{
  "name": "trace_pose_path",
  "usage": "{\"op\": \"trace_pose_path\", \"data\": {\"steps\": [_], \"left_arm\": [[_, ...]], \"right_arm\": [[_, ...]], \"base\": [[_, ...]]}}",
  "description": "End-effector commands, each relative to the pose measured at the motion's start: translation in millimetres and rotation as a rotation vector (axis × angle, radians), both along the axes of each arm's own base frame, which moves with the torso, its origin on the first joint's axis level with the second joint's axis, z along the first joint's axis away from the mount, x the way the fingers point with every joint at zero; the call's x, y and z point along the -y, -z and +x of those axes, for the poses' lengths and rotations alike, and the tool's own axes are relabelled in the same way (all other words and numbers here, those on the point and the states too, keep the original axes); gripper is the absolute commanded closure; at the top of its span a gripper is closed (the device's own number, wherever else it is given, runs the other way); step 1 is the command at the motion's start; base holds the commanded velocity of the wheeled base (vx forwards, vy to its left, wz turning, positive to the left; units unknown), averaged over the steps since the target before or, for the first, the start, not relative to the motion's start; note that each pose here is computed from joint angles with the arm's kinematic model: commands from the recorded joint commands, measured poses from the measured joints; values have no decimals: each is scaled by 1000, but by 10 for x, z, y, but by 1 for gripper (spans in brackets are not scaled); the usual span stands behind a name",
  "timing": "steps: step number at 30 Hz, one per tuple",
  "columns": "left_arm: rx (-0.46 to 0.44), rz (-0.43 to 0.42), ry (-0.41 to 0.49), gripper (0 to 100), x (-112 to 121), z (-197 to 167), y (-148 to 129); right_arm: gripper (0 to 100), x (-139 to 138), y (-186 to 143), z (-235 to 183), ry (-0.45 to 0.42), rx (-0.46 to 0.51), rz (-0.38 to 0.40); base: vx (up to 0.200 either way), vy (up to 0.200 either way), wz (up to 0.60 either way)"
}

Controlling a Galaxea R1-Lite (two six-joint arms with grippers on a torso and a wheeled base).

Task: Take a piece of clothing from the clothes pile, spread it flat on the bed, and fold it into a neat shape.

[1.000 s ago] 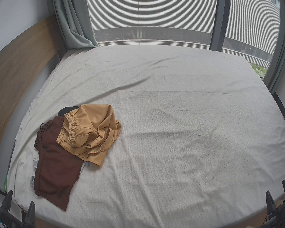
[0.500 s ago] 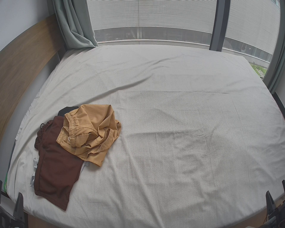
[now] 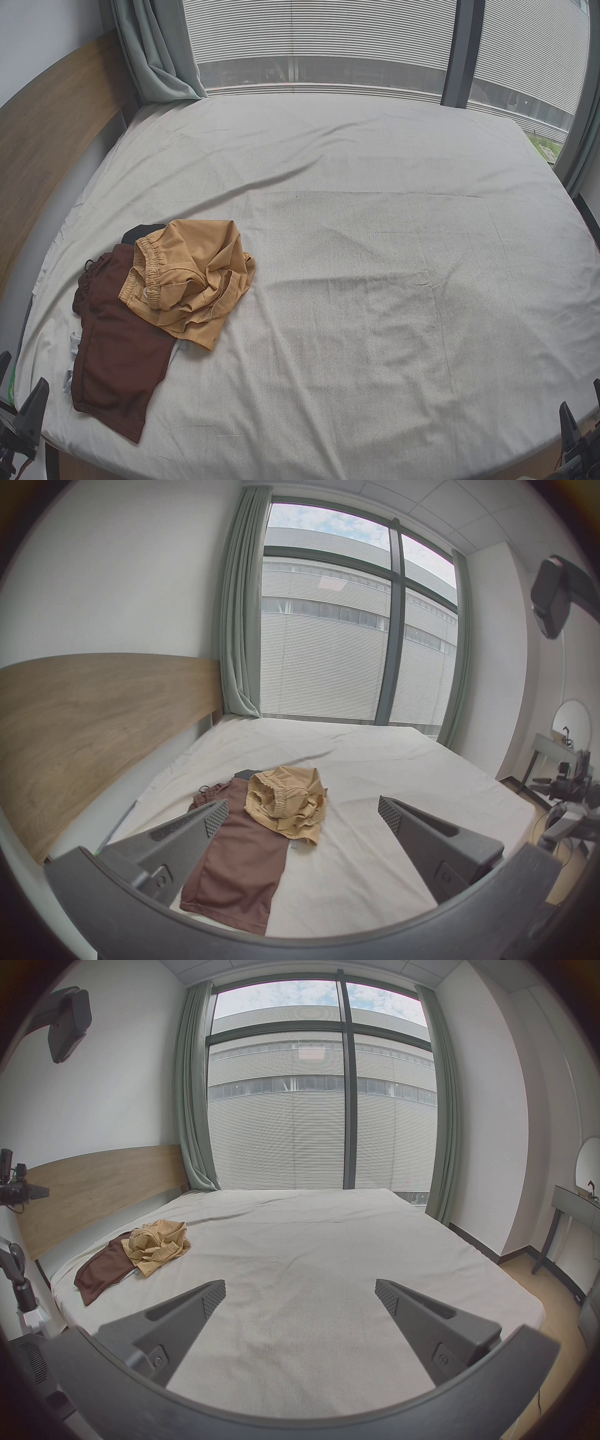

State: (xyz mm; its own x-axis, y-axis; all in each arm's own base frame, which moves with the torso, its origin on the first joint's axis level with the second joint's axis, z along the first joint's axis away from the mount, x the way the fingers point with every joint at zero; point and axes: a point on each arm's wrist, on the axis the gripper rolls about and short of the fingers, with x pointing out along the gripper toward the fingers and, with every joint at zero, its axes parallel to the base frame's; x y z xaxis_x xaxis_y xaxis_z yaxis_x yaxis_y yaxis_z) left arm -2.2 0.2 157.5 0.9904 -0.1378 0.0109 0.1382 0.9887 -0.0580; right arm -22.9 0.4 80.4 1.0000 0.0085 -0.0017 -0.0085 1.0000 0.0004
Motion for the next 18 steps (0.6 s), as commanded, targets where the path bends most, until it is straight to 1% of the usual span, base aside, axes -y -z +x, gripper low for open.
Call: {"op": "trace_pose_path", "data": {"steps": [1,5,8,15,18], "left_arm": [[-71,-12,53,0,30,161,-126],[-99,-28,70,0,48,236,-192],[-127,-51,104,0,69,294,-220],[-187,-143,138,0,115,465,-236],[-202,-162,148,0,134,537,-238]], "right_arm": [[0,0,47,5,-1,-7,0],[0,0,47,5,-2,-7,0],[0,0,47,5,-2,-7,-2],[0,0,45,5,-4,-6,-2],[0,0,45,5,-5,-6,-3]], "base": [[0,0,0],[0,0,0],[0,0,0],[0,0,0],[0,0,0]]}}
